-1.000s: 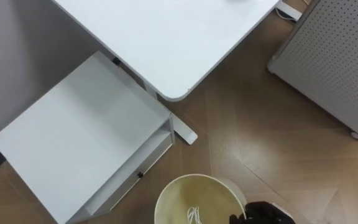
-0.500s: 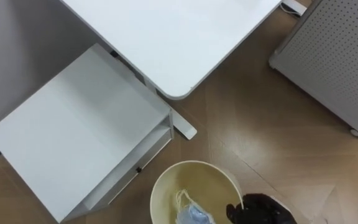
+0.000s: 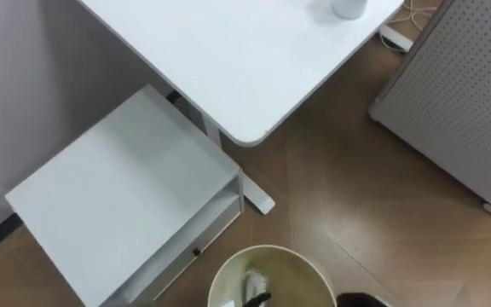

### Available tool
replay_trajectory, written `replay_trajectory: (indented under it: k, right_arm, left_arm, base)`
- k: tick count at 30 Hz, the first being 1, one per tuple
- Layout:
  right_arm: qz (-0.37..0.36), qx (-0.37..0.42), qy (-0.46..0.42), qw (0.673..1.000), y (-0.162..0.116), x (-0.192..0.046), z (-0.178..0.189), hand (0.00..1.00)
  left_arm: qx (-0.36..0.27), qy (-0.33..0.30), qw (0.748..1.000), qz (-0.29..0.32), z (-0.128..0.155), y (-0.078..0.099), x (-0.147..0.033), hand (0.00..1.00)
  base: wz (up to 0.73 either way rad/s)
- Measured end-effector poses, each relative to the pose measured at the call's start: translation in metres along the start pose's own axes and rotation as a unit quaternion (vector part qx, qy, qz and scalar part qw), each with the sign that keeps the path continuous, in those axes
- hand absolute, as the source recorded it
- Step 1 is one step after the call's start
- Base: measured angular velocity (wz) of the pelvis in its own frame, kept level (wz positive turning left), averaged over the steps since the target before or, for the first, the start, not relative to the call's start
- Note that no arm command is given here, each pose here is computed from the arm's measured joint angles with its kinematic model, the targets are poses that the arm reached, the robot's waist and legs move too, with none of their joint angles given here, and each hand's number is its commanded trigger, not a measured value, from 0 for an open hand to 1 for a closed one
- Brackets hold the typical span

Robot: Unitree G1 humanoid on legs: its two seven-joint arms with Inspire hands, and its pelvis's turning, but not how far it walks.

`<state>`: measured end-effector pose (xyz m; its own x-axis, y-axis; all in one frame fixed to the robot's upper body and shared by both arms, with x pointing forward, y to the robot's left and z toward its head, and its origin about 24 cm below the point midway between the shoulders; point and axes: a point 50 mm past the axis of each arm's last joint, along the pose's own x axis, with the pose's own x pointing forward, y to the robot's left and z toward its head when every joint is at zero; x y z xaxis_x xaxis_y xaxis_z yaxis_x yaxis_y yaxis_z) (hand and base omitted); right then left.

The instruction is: Pick garbage

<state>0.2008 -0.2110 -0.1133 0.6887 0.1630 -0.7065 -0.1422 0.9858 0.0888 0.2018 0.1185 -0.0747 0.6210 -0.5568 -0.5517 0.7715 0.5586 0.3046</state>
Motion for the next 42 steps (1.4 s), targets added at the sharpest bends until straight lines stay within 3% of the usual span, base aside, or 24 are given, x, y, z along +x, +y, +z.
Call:
replay_trajectory:
  k: [12, 16, 25, 32, 42]
  right_arm:
    - [0.004, 0.005, 0.017, 1.000, -0.004, -0.008, -0.018, 1.00]
    - [0.007, 0.003, -0.020, 1.000, -0.004, -0.010, -0.006, 1.00]
    - [0.038, 0.005, -0.077, 0.996, 0.012, -0.017, 0.002, 1.00]
    - [0.073, -0.003, -0.104, 0.992, 0.028, -0.018, 0.010, 1.00]
    - [0.052, 0.012, -0.115, 0.992, 0.020, -0.022, 0.010, 1.00]
  left_arm:
    - [-0.003, -0.058, 0.998, 0.034, 0.017, 0.008, 0.001, 0.00]
    - [-0.007, -0.091, 0.994, 0.057, 0.028, 0.013, -0.007, 0.00]
    - [-0.016, -0.120, 0.990, 0.077, 0.032, 0.005, -0.024, 0.00]
    - [-0.010, -0.152, 0.979, 0.134, 0.044, 0.021, -0.041, 0.00]
    - [-0.028, -0.183, 0.947, 0.261, 0.049, 0.049, -0.065, 0.00]
  base:
    - [-0.09]
    - [-0.05]
    - [-0.23]
    - [-0.38]
    - [-0.09]
